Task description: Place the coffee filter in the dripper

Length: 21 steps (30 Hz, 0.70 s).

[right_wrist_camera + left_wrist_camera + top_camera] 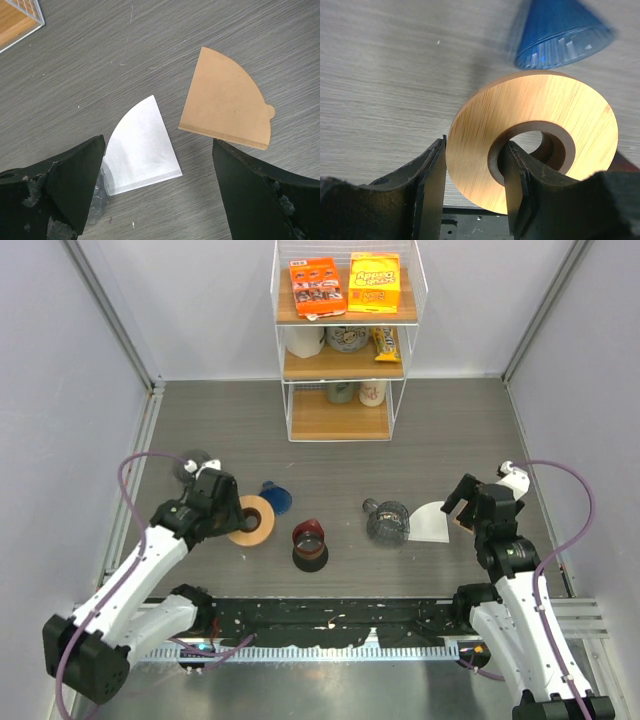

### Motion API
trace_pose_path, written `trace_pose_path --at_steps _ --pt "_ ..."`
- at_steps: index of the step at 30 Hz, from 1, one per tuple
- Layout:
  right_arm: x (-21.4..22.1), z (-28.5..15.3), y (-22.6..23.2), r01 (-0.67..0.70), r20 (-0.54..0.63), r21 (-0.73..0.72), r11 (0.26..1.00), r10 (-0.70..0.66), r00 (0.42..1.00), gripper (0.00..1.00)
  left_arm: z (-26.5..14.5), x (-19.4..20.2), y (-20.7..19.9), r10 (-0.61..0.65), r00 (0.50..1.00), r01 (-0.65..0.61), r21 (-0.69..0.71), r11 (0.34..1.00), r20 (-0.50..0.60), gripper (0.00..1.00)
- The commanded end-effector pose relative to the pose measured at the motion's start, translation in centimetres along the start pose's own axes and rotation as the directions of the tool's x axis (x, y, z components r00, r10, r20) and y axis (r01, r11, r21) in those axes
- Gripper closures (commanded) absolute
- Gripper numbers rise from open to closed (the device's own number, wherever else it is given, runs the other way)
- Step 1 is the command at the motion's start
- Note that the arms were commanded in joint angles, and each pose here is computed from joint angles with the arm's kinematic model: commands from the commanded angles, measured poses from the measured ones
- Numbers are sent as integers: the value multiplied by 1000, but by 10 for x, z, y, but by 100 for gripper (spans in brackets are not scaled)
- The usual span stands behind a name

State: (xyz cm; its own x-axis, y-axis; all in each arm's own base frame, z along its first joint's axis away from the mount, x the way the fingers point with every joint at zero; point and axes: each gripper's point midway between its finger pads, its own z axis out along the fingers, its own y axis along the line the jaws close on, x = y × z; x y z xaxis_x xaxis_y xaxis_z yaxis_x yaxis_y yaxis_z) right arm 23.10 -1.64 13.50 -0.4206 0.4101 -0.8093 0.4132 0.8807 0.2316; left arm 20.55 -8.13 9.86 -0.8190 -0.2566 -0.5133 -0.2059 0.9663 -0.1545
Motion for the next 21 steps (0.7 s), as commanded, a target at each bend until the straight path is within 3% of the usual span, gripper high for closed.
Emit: trace_pose_path --at_steps 1,7,10,21 --pt "-12 -2 19 -3 9 -78 997 3 1000 5 -55 -45 -13 -49 985 32 101 994 168 100" --pt "-1 1 29 16 -60 -126 992 -24 998 5 -112 -65 -69 -4 977 -82 390 917 213 100" --pt "2 3 29 21 -76 -123 992 -30 997 5 -125 -57 -102 87 977 -173 492 854 192 100" --pt "1 2 27 20 -61 -119 993 -27 998 5 -115 -21 -153 429 902 -398 480 782 50 100"
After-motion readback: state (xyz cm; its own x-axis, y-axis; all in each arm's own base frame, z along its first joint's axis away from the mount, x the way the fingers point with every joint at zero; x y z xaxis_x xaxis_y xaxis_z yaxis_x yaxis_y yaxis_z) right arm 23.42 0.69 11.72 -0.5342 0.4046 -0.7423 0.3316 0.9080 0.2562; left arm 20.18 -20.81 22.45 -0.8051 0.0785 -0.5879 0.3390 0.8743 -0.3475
